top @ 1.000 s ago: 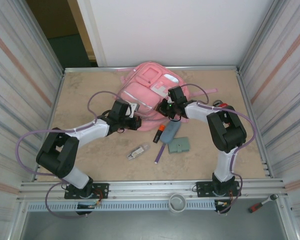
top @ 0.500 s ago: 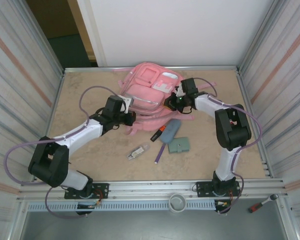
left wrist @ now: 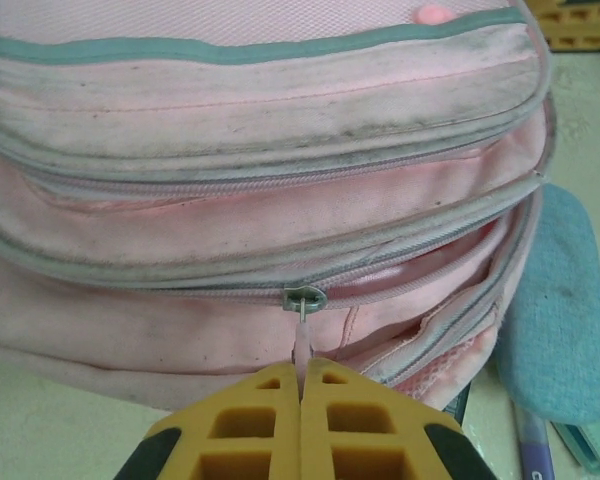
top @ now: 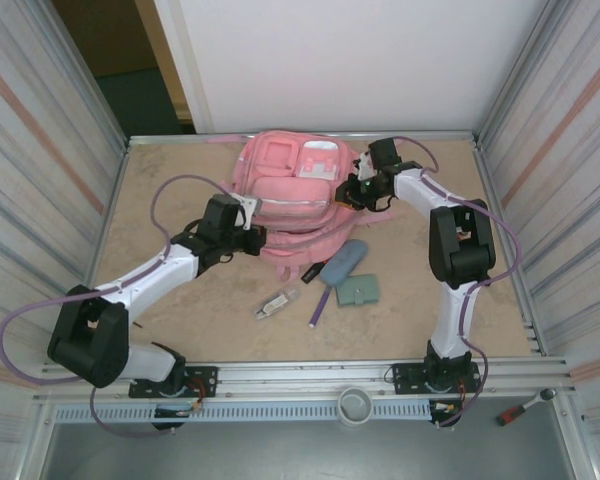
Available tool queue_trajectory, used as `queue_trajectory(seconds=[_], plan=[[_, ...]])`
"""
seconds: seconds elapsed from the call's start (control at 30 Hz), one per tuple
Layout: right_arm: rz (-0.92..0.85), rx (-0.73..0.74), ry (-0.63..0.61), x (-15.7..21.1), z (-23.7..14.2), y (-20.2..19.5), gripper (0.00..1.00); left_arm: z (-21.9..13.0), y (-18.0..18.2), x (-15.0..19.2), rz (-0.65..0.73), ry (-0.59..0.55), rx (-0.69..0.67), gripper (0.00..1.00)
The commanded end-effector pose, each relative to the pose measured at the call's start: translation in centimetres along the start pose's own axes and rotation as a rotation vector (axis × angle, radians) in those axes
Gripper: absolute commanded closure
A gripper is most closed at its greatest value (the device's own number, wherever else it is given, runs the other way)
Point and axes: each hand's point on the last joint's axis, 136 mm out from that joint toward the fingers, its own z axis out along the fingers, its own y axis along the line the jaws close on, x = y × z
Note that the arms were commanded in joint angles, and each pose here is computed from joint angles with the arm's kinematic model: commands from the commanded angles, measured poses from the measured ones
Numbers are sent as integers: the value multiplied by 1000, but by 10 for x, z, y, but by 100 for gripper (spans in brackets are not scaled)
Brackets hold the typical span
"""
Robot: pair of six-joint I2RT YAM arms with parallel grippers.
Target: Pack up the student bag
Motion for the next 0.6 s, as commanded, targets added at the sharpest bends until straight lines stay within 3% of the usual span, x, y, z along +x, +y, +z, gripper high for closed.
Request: queue_trajectory(seconds=[0.0, 0.13, 0.33, 0.57], plan=[[-104, 52, -173, -25, -39, 14, 72, 4, -2, 8, -17, 23, 13, 100], [-122, 74, -224, 3, -57, 24, 63, 7, -8, 3, -15, 8, 30, 100], [-11, -8, -185, 66, -29, 44, 52, 8, -14, 0, -16, -3, 58, 100], [82, 24, -191, 83, -7, 42, 44, 6, -16, -1, -7, -11, 67, 100]])
